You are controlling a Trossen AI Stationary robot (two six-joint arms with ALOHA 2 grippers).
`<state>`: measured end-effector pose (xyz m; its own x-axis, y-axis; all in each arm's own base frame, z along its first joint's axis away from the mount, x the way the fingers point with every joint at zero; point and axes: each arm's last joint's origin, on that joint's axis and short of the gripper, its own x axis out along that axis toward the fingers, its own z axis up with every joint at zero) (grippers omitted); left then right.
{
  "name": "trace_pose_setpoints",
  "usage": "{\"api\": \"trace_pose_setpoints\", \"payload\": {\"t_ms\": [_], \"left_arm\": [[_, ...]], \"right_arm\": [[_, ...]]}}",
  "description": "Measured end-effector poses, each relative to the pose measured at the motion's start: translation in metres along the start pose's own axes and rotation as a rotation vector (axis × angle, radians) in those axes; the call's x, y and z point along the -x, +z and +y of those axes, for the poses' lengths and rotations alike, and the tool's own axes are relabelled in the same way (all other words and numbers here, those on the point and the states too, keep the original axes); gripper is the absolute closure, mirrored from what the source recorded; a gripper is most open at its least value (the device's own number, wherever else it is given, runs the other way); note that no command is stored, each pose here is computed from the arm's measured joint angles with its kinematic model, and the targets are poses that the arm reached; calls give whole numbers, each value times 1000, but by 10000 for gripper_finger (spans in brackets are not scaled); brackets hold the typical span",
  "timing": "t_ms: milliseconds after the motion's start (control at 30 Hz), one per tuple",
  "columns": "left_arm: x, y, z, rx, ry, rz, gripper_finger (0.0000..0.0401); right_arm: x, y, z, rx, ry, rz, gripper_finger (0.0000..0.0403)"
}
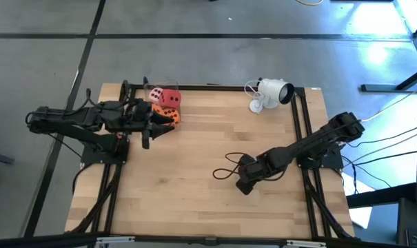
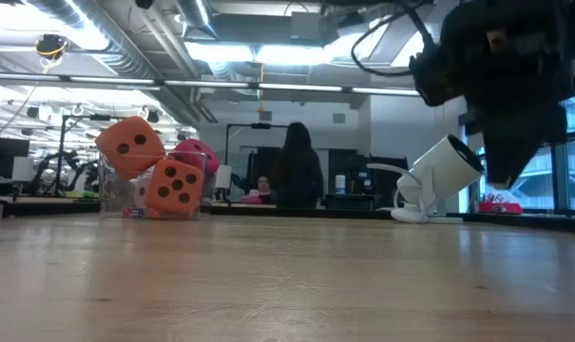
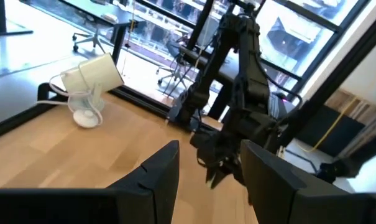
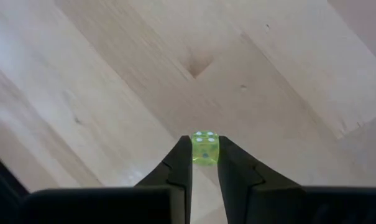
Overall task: Pick & Place Dice
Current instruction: Put the small green dice into the transparent bin
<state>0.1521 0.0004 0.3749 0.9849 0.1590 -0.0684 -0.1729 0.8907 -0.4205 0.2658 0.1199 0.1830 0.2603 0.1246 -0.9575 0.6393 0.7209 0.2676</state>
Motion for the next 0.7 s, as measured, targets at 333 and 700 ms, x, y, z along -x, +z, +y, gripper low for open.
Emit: {"api": "trace_pose_setpoints", "payload": {"t_ms": [333, 700], "left_arm": [[-15, -5, 2, 23, 32, 28, 238], [-30, -1, -3, -51, -15, -30, 272]], "right_arm": [[25, -7, 2, 29, 62, -80, 354], [63, -12, -1, -83, 151, -264, 354]]}}
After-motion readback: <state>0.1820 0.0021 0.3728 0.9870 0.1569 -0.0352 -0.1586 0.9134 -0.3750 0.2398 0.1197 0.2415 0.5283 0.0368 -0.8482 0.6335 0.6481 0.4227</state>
